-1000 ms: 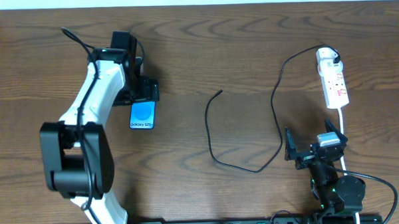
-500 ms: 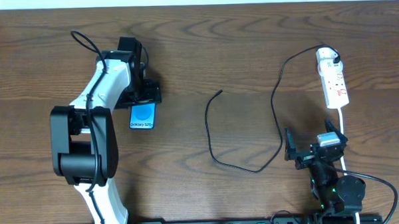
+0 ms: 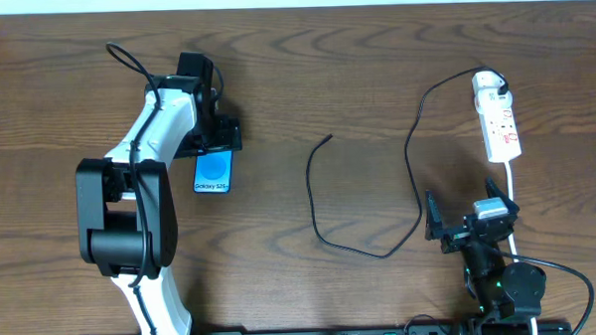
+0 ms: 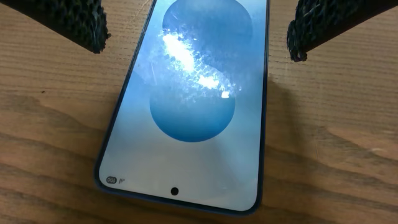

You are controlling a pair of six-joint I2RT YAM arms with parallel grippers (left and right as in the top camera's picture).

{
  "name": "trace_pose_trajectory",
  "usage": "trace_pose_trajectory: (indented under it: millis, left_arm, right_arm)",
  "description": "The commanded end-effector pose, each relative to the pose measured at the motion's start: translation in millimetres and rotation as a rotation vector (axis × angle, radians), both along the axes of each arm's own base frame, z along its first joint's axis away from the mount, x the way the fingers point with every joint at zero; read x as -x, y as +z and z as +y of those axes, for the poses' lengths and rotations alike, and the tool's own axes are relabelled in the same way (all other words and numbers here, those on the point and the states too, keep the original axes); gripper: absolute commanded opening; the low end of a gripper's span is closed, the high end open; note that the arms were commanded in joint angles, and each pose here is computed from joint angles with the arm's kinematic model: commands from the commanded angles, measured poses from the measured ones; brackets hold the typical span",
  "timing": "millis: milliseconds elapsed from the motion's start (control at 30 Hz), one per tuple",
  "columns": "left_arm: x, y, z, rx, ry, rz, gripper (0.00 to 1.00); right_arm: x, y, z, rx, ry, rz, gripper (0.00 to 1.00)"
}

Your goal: Plug charger to phone and switch on socket

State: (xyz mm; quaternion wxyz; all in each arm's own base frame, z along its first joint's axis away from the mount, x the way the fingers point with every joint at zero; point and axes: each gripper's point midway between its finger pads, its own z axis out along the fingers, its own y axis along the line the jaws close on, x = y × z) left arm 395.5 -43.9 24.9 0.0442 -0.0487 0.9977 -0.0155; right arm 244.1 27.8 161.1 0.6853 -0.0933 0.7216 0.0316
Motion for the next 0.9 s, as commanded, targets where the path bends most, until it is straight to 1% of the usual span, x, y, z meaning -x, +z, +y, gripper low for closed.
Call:
trace_pose_trajectory:
  millis: [0,367,533,867]
  left_arm:
    - [-5.4,-0.4,-0.4,-0.014,-0.011,-0.011,0.94]
    - [-0.6,-21.0,0.7,-0.023,-0.018,0.040,0.94]
    - [-2.1,-21.5,0.6,-0.025,-0.056,0.034,0.94]
    - [-0.6,-25.4,0.6,-0.025,-0.057,0.034,0.94]
  right_arm:
    - [0.2,-0.8,0.5,-0.011,-0.001,0.002,0.99]
    - [0.2,-0.8,0.5,-0.011,-0.001,0.002,0.99]
    - [0.2,-0.8,0.5,-0.011,-0.001,0.002,0.99]
    - [0.2,-0.8,0.5,-0.011,-0.001,0.002,0.99]
